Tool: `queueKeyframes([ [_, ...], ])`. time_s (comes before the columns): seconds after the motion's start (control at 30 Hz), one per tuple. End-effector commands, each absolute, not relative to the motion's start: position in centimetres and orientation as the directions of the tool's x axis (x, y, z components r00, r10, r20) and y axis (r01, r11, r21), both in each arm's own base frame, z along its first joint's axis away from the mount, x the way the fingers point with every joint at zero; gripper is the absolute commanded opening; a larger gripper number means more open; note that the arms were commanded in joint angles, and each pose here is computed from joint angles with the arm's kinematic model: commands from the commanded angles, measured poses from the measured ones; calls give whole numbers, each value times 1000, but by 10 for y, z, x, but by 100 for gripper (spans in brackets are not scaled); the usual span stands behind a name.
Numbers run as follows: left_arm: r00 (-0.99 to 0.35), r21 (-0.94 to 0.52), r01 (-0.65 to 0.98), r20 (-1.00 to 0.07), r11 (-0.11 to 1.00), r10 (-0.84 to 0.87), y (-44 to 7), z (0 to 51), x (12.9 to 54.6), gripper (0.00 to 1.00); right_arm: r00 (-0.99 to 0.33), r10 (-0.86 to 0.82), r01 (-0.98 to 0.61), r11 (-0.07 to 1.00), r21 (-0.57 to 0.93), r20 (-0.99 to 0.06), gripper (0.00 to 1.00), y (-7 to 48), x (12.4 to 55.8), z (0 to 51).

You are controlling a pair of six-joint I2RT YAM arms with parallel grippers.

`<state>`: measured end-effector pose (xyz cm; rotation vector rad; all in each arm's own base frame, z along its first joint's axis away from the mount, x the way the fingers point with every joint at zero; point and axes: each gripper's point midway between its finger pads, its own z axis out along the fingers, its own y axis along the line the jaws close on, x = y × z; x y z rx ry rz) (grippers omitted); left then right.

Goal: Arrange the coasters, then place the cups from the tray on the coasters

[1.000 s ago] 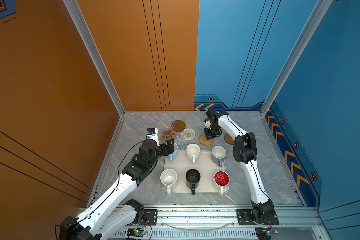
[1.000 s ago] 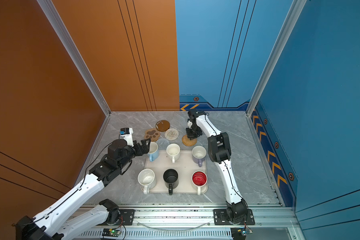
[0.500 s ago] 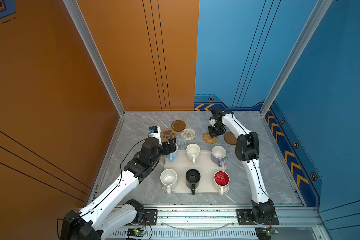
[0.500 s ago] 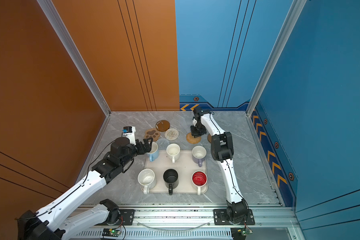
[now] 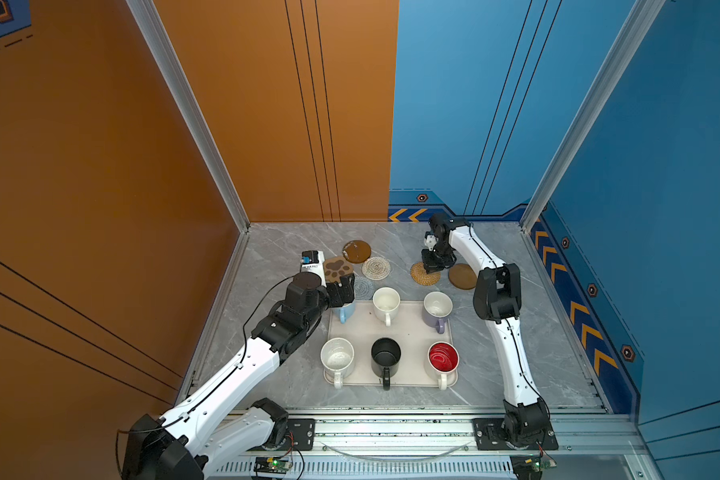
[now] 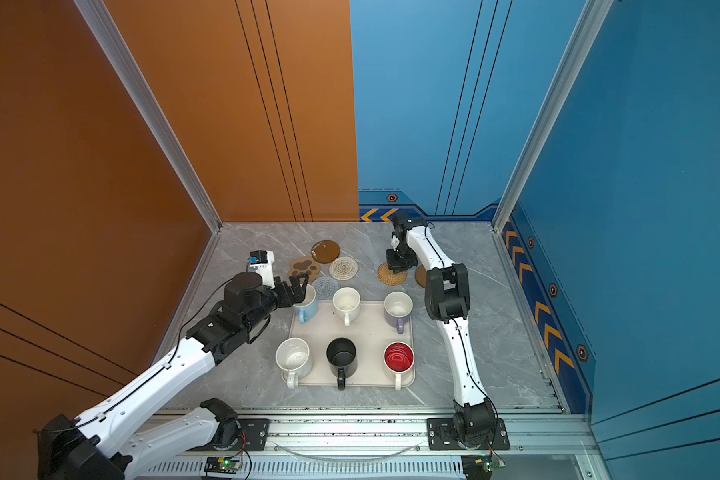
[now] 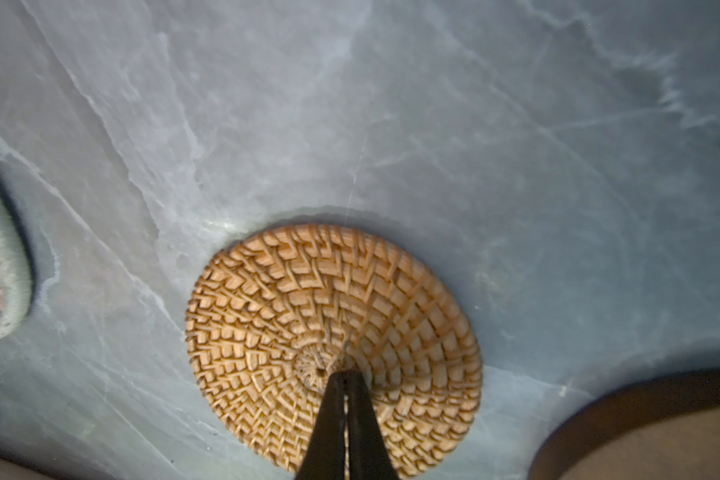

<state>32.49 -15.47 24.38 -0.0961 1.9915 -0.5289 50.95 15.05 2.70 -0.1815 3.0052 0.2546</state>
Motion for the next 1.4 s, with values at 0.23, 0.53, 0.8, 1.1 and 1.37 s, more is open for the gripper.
queueKeyframes([
  [0.23, -442, -408, 200, -849, 891, -290, -165, 263, 326, 95, -998, -58, -59, 996, 62, -23, 0, 113, 498, -10],
  [0.53, -440, -405, 205, -851, 891, -285, -169, 265, 325, 95, -998, -52, -53, 997, 57, -24, 0, 107, 499, -10],
  [0.8, -443, -400, 208, -852, 893, -279, -172, 264, 326, 95, -998, -52, -53, 997, 51, -18, 0, 106, 496, -9],
  [1.1, -445, -397, 214, -853, 893, -272, -174, 264, 326, 95, -999, -46, -46, 999, 25, -15, 0, 96, 491, -7],
  [1.37, -445, -396, 218, -854, 892, -270, -175, 264, 324, 95, -999, -44, -45, 998, 36, -7, 0, 97, 488, -7],
])
